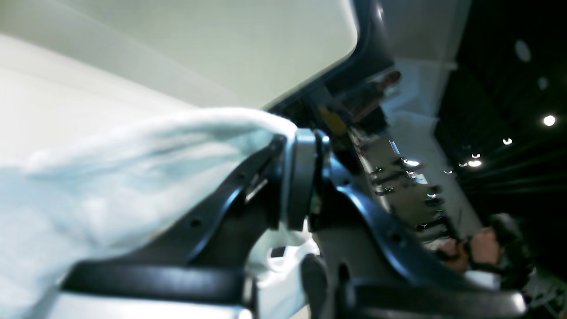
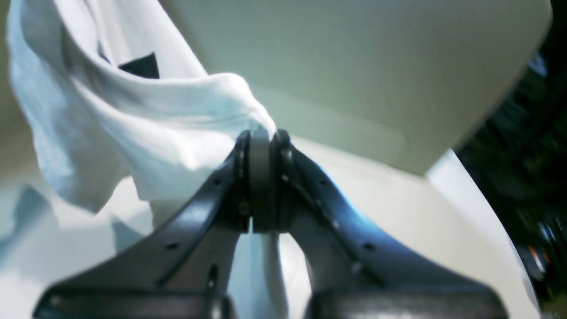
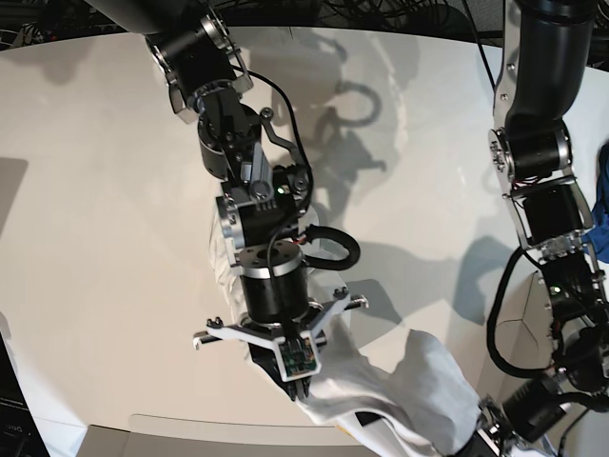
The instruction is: Layout the t-shirt on the table in an organized manner, then fold the t-shirt properly
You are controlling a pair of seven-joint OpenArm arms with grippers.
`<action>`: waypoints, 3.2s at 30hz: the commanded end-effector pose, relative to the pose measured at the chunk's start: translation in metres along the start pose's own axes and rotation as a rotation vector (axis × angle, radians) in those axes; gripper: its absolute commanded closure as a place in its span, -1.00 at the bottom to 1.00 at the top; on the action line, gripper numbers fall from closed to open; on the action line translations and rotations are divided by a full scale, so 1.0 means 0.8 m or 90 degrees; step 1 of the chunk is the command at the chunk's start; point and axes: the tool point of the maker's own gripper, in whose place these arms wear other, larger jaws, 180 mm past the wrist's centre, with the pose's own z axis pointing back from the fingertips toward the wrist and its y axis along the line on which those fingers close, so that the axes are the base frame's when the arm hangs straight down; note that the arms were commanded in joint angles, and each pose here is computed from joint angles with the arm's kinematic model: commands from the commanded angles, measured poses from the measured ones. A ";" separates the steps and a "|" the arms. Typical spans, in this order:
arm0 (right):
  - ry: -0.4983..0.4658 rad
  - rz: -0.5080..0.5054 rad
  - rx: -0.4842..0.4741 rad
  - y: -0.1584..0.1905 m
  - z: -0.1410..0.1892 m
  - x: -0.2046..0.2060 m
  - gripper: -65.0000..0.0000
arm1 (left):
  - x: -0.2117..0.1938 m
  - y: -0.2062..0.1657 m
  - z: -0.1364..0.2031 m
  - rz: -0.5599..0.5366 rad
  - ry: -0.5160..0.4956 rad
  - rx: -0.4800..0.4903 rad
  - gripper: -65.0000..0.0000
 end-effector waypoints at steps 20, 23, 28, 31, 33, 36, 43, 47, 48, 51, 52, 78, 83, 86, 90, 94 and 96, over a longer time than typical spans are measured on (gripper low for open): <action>-0.305 -0.082 0.114 0.061 -0.007 0.176 1.00 | 0.222 -0.109 0.146 -0.109 -0.256 -0.051 1.00; -0.351 -0.099 0.148 0.073 0.012 0.201 1.00 | 0.238 -0.115 0.173 -0.124 -0.286 -0.045 1.00; -0.420 -0.101 0.184 0.084 0.047 0.241 1.00 | 0.268 -0.145 0.210 -0.149 -0.347 -0.062 1.00; -0.464 -0.105 0.209 0.089 0.072 0.266 1.00 | 0.284 -0.170 0.232 -0.176 -0.374 -0.069 1.00; -0.488 -0.113 0.222 0.089 0.086 0.280 1.00 | 0.291 -0.183 0.242 -0.188 -0.386 -0.075 1.00; -0.510 -0.131 0.236 0.085 0.101 0.293 1.00 | 0.294 -0.190 0.247 -0.194 -0.392 -0.078 1.00; -0.582 -0.137 0.244 0.071 0.137 0.328 1.00 | 0.292 -0.187 0.240 -0.189 -0.385 -0.079 1.00; -0.597 -0.152 0.263 0.069 0.147 0.339 1.00 | 0.288 -0.186 0.227 -0.179 -0.375 -0.090 1.00; -0.596 -0.161 0.276 0.071 0.148 0.342 1.00 | 0.286 -0.186 0.223 -0.175 -0.373 -0.094 1.00; -0.627 -0.175 0.298 0.069 0.159 0.358 1.00 | 0.279 -0.182 0.202 -0.159 -0.357 -0.107 1.00; -0.645 -0.181 0.305 0.067 0.165 0.365 1.00 | 0.274 -0.177 0.186 -0.148 -0.341 -0.106 1.00; -0.452 -0.288 0.169 -0.014 0.080 0.237 1.00 | 0.138 -0.130 -0.017 0.009 -0.177 -0.156 1.00; -0.381 -0.278 0.081 -0.068 0.057 0.172 1.00 | 0.163 -0.087 0.044 0.004 -0.208 -0.108 1.00; -0.372 -0.287 0.051 -0.088 0.054 0.163 1.00 | 0.178 -0.064 0.082 0.007 -0.231 -0.082 1.00; -0.341 -0.285 0.065 -0.085 0.043 0.173 1.00 | 0.187 -0.042 0.113 0.001 -0.251 -0.047 1.00; -0.288 -0.314 0.117 -0.052 0.035 0.192 1.00 | 0.200 -0.027 0.145 -0.017 -0.267 -0.005 1.00; -0.271 -0.330 0.151 -0.029 0.035 0.207 1.00 | 0.210 -0.023 0.167 -0.035 -0.278 0.021 1.00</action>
